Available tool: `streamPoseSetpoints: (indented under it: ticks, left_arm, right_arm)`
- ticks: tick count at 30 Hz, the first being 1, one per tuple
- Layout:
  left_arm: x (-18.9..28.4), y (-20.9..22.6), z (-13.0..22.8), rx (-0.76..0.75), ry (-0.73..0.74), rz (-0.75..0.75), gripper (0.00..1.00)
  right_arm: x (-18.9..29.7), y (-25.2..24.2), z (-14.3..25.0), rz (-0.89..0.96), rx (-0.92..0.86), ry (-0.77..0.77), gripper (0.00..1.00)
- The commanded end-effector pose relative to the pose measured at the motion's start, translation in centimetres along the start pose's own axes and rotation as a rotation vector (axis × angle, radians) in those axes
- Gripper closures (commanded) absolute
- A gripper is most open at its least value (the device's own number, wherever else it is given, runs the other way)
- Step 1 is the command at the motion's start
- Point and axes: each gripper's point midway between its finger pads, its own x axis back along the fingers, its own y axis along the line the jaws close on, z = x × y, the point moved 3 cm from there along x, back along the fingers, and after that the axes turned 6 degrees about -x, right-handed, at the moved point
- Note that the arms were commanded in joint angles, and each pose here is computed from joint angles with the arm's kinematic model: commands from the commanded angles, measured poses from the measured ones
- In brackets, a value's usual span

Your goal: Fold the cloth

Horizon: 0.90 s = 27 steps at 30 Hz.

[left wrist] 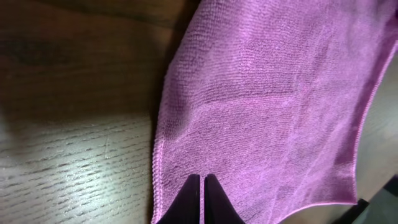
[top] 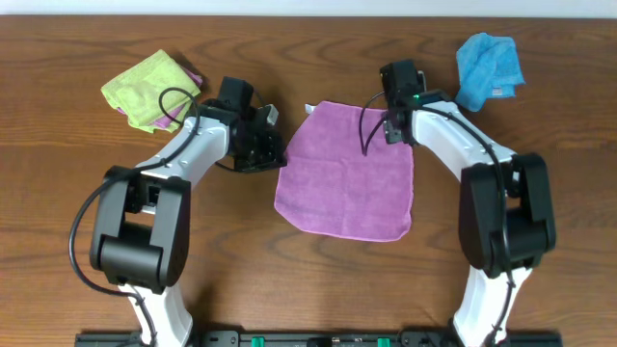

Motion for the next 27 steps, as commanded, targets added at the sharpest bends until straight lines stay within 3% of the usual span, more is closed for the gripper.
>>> streamPoseSetpoints:
  ticks: [1,3,5,7,9,10,18,21,27]
  left_arm:
    - [2.3,0.6,-0.9,0.053,-0.042,0.065,0.94]
    - [4.1,0.8,-1.1,0.065,-0.065,0.134,0.82]
    - [5.9,1.0,-0.9,0.063,-0.075,0.203,0.57]
    - [7.2,1.8,-0.1,0.083,-0.063,0.228,0.25]
    - [7.9,2.6,0.9,0.096,-0.037,0.224,0.08]
    - [8.2,3.1,1.6,0.101,-0.016,0.224,0.04]
    - [6.6,4.3,5.6,0.157,0.072,0.264,0.05]
    - [5.1,4.7,6.5,0.177,0.051,0.317,0.05]
    - [3.4,4.8,6.6,0.165,-0.023,0.399,0.05]
  right_arm:
    - [5.4,1.4,-1.7,-0.218,-0.102,-0.048,0.01]
    - [7.5,1.5,-1.5,-0.309,-0.119,-0.035,0.01]
    - [9.7,1.1,-1.1,-0.375,-0.122,-0.023,0.01]
    - [12.0,0.3,-0.3,-0.424,-0.126,-0.004,0.01]
    - [13.4,-0.4,0.7,-0.459,-0.133,0.013,0.01]
    - [14.0,-1.0,1.5,-0.474,-0.14,0.023,0.01]
    - [14.3,-3.2,9.8,-0.63,-0.262,0.069,0.01]
    - [14.6,-2.9,12.1,-0.773,-0.301,0.025,0.01]
    - [14.5,-2.4,14.8,-0.868,-0.392,0.039,0.01]
